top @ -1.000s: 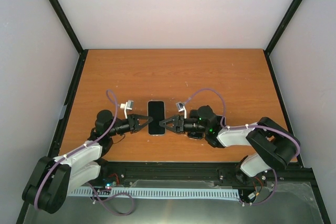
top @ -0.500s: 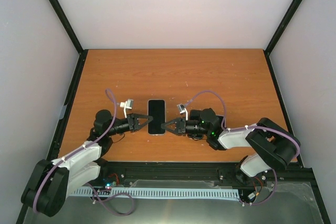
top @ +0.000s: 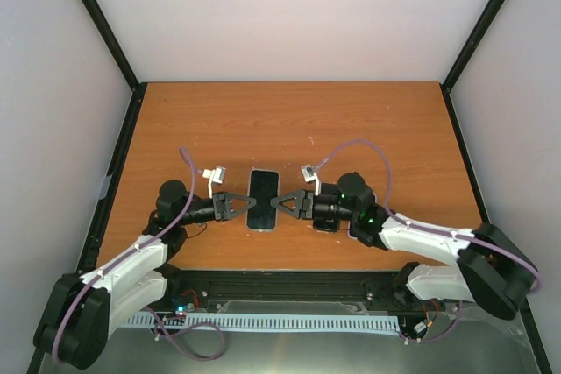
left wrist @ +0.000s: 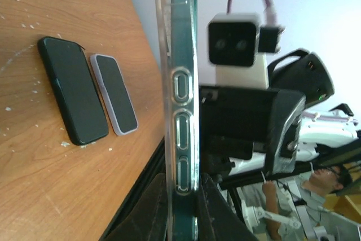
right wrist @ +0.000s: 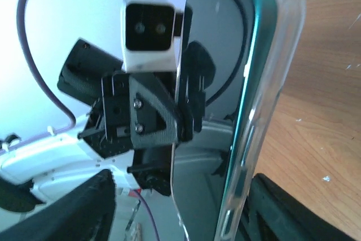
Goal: Put the phone into the phone case
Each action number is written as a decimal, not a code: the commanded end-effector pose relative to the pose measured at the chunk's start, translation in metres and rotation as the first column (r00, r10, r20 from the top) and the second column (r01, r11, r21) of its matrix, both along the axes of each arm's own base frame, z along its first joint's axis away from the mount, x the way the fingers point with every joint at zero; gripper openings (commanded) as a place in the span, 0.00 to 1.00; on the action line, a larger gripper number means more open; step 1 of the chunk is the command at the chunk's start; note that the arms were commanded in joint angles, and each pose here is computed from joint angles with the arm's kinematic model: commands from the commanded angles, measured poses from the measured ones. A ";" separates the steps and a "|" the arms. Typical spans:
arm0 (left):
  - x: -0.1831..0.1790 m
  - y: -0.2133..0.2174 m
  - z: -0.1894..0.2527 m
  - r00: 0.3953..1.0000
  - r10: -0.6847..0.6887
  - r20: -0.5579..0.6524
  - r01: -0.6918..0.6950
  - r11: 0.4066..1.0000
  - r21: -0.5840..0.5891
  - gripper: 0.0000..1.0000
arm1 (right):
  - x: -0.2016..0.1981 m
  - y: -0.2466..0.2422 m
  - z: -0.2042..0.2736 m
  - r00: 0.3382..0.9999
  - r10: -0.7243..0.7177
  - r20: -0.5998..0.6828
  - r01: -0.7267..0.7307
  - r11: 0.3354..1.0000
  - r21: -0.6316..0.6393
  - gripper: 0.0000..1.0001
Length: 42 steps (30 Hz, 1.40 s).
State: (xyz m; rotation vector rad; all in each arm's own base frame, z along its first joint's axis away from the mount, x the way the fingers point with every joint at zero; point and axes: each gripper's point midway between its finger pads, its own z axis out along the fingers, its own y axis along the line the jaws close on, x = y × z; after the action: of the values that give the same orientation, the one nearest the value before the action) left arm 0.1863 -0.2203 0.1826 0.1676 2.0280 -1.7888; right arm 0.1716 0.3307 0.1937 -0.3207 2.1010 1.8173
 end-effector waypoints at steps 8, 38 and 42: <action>-0.030 -0.008 0.043 0.959 -0.211 0.188 0.220 0.975 -0.029 0.00 | 0.029 -0.021 0.027 0.974 -0.150 0.168 0.177 0.972 -0.156 0.82; 0.001 -0.009 -0.014 0.993 -0.111 -0.048 0.116 0.986 0.123 0.00 | 0.040 -0.016 0.033 0.976 -0.154 0.154 0.181 0.967 -0.181 0.05; 0.002 -0.010 -0.007 0.993 -0.111 -0.036 0.115 0.988 0.102 0.00 | 0.039 -0.018 0.036 0.974 -0.161 0.158 0.189 0.966 -0.177 0.29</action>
State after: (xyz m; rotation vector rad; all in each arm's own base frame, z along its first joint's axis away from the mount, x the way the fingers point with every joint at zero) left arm 0.1681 -0.2321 0.1797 0.4218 2.1443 -1.8500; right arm 0.2116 0.3111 0.2067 -0.2566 2.1945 1.4400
